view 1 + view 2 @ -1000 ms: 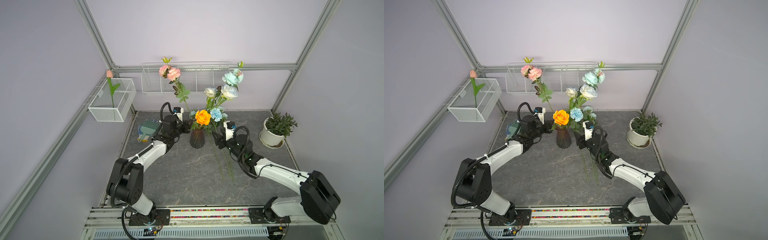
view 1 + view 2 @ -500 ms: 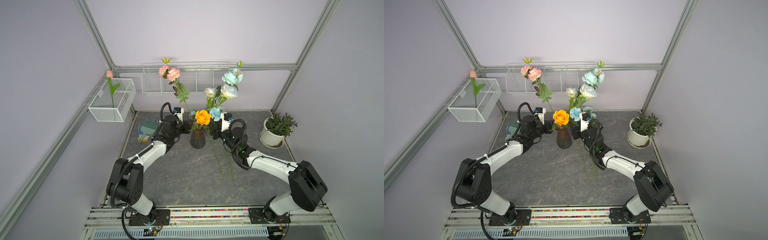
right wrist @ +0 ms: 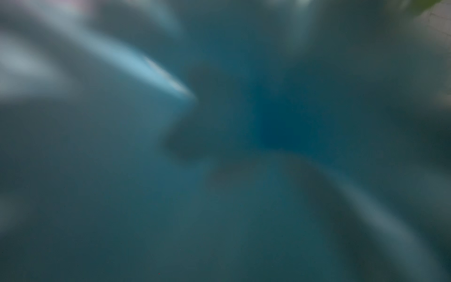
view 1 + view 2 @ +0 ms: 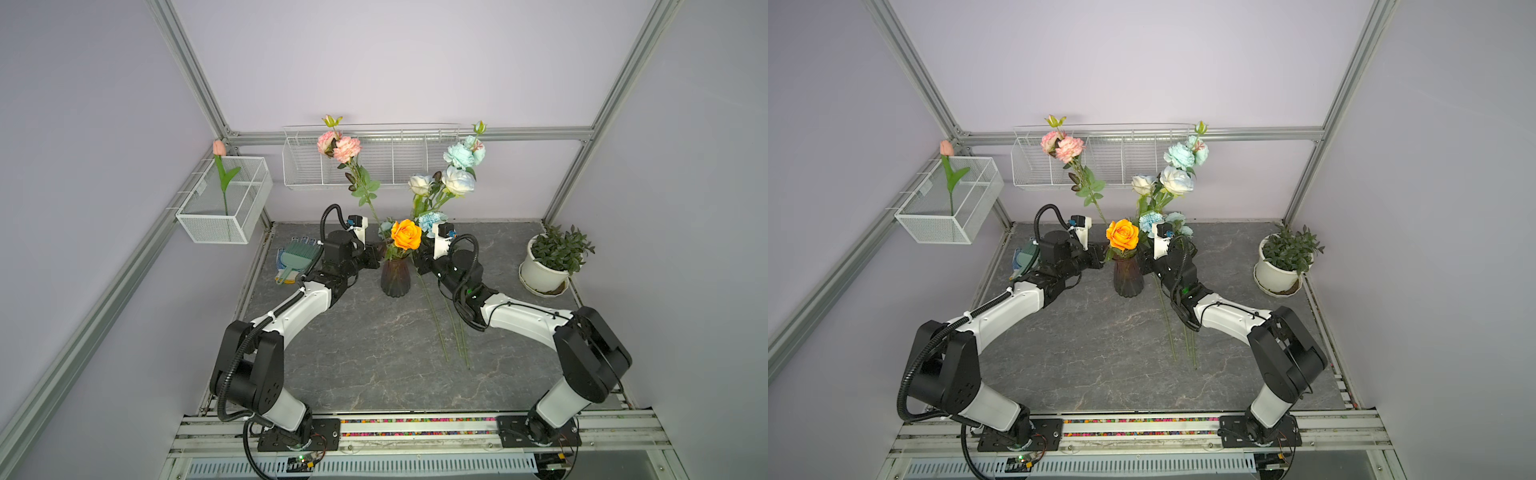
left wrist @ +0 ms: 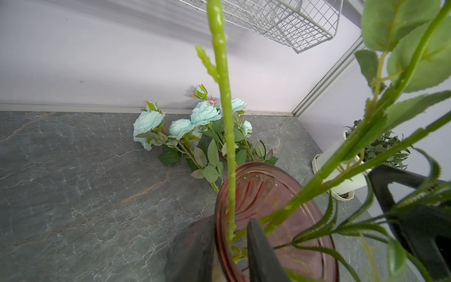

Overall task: Pick out blue flowers from the vase
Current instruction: Pick up the flower from the vase.

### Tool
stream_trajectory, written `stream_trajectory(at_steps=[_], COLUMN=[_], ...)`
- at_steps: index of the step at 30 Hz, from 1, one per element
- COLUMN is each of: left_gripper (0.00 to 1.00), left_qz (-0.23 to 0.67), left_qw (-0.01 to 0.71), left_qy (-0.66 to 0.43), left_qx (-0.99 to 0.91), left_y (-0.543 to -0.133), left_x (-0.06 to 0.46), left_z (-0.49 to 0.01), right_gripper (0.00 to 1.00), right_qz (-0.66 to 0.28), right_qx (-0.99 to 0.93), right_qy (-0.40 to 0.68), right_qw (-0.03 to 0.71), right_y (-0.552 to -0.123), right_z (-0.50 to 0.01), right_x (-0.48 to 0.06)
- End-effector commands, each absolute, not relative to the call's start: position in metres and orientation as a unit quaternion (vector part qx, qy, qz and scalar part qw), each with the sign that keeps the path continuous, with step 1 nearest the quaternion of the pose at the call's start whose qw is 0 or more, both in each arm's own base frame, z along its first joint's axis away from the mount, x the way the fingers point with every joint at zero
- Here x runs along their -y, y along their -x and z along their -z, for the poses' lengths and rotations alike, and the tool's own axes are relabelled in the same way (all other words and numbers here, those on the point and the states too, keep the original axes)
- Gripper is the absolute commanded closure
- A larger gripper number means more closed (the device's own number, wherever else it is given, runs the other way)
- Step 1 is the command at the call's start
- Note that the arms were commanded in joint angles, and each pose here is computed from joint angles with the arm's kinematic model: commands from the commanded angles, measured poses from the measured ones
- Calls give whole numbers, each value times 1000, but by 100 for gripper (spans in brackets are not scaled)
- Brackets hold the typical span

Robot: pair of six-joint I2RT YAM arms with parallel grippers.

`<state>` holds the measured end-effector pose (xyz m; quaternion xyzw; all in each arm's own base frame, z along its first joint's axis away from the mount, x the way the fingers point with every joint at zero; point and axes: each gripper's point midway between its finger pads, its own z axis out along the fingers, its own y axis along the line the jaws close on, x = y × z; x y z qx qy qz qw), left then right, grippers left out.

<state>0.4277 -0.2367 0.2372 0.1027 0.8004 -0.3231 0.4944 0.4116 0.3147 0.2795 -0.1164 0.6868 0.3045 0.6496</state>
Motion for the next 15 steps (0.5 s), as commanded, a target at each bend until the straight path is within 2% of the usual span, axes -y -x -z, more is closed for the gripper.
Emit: stream_trajectory(at_steps=[1, 6, 15], left_gripper=[73, 73, 73], left_qz=[313, 315, 316], left_qw=[486, 485, 485], left_qy=[-109, -108, -104], left_qx=[-809, -809, -809], left_y=[-420, -421, -423], left_x=[234, 235, 236], left_z=[-232, -229, -227], right_gripper=[61, 73, 84], right_qz=[-317, -315, -319], right_qx=[-663, -660, -648], right_qy=[103, 105, 108], right_qw=[670, 674, 683], right_y=[-415, -410, -397], right_z=[-303, -312, -334], right_x=[-314, -311, -302])
